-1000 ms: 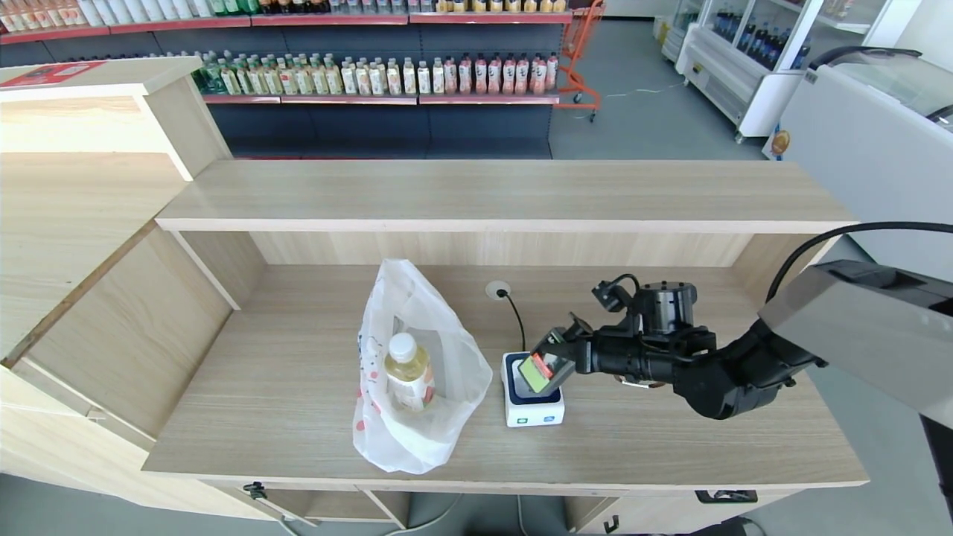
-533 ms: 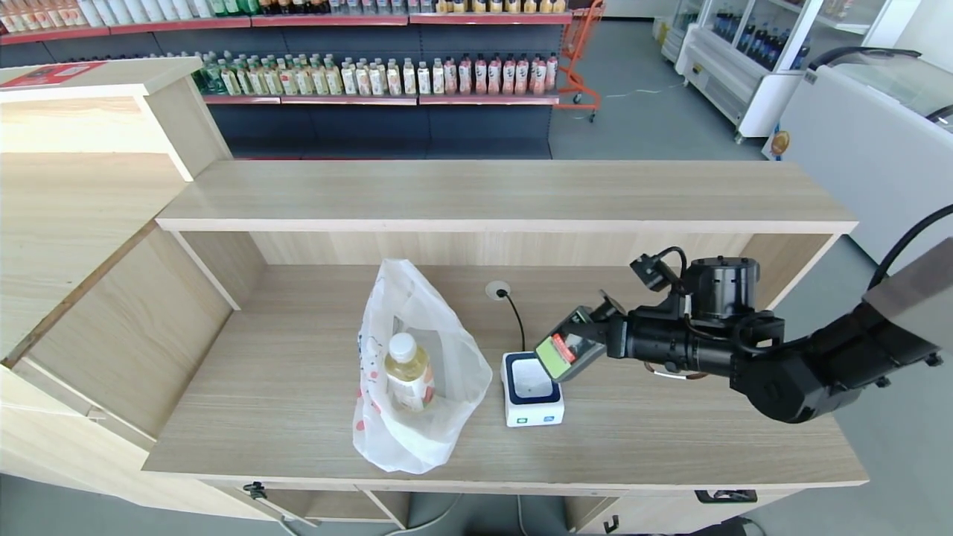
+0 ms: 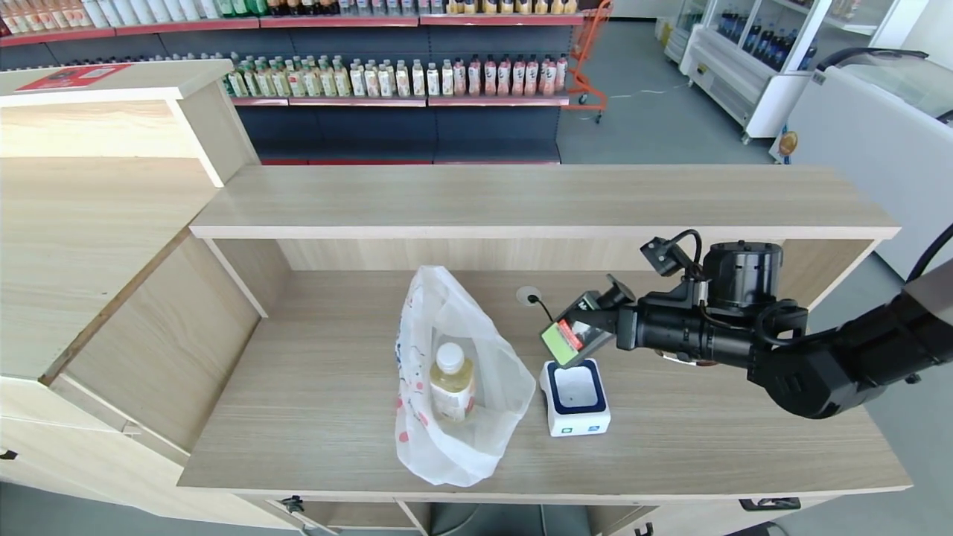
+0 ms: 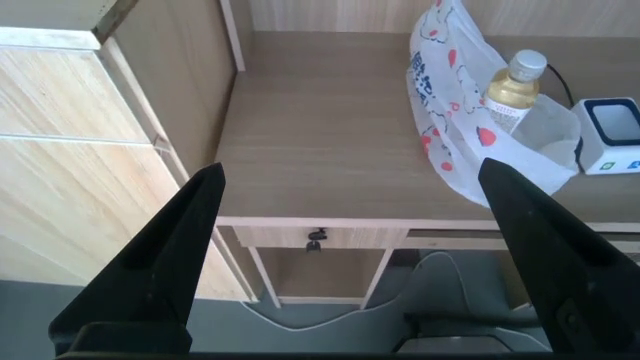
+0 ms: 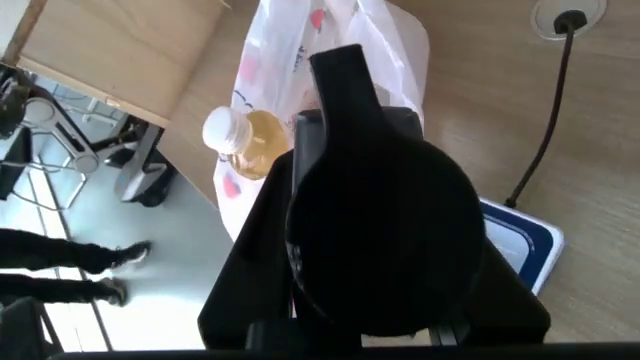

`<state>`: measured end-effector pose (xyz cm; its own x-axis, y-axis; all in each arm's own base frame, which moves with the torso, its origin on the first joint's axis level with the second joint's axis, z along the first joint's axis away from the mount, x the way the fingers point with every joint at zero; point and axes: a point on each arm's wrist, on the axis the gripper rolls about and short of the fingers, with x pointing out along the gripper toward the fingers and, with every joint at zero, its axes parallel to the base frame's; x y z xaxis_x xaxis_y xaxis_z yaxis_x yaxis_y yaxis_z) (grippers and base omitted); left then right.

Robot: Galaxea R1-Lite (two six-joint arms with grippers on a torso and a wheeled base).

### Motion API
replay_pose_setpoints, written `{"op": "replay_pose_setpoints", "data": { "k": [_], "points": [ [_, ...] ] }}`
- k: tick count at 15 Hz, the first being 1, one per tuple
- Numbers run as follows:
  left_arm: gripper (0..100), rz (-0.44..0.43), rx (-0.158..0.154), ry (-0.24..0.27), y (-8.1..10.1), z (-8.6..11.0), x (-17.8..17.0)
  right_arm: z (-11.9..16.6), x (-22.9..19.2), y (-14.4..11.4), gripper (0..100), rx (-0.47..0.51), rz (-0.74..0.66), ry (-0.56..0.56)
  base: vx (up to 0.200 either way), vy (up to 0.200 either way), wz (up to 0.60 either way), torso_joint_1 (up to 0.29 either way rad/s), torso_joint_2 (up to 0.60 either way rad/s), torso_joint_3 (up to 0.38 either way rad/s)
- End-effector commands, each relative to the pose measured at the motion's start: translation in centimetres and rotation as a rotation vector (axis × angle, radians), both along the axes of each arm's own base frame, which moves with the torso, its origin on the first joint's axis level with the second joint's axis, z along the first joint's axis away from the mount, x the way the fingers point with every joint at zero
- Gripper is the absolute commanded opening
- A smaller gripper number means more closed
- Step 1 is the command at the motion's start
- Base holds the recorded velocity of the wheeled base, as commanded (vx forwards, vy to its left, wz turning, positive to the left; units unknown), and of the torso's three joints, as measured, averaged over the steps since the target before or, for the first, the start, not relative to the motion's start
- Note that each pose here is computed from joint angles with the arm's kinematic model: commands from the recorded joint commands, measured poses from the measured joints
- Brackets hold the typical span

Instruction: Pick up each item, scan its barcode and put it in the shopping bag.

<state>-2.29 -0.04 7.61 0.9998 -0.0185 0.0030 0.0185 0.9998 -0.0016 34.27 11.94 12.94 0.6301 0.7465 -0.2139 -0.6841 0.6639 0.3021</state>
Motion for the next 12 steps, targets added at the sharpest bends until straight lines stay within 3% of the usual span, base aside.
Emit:
{"op": "replay_pose_setpoints", "data": {
  "k": [1, 7, 12],
  "points": [
    [100, 0.000, -0.001, 0.000, 0.0, 0.0, 0.0, -0.9, 1.2, 0.4, 0, -0.038, 0.006, -0.028, 0.000, 0.000, 0.00, 0.000, 0.00, 0.000],
    [100, 0.000, -0.001, 0.000, 0.0, 0.0, 0.0, -4.2, 4.0, 2.2, 0, -0.083, 0.032, -0.013, 0.000, 0.000, 0.00, 0.000, 0.00, 0.000],
    [100, 0.000, -0.001, 0.000, 0.0, 0.0, 0.0, -7.8, 5.7, 6.1, 0, -0.134, -0.018, -0.004, 0.000, 0.000, 0.00, 0.000, 0.00, 0.000]
  ]
}}
